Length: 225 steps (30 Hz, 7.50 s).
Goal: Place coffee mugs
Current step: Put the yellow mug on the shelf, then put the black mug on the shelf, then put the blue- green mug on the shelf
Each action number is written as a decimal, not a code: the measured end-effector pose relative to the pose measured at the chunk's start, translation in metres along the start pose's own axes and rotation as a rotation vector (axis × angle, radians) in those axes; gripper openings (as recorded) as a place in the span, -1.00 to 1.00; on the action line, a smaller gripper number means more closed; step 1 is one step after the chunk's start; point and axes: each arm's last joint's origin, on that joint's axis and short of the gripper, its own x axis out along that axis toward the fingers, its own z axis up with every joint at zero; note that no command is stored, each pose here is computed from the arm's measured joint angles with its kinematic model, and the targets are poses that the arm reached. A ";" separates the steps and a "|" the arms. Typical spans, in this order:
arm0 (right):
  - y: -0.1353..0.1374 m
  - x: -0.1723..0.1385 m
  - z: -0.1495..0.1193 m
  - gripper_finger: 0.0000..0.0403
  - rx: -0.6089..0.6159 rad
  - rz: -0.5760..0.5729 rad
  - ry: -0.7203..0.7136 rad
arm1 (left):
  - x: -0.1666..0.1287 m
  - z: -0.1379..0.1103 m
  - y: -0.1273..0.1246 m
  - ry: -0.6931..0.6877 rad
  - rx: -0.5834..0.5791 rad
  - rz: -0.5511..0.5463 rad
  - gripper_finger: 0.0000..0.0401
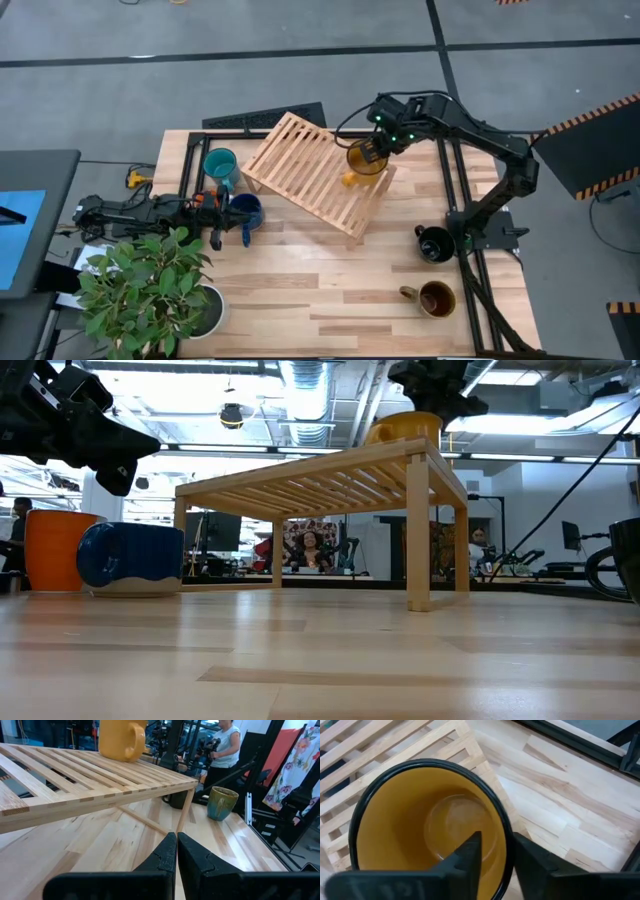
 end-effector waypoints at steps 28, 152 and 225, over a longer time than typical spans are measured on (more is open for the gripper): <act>-0.015 -0.080 -0.075 0.12 -0.174 0.086 0.038 | 0.000 0.000 0.000 -0.001 0.000 0.000 -1.00; 0.159 -0.006 -0.087 -0.59 -0.504 0.118 0.179 | 0.000 0.000 0.000 0.000 0.000 0.000 -1.00; 0.038 -0.003 -0.310 -0.92 -0.286 0.089 0.707 | 0.000 0.000 0.000 0.003 0.001 0.001 -1.00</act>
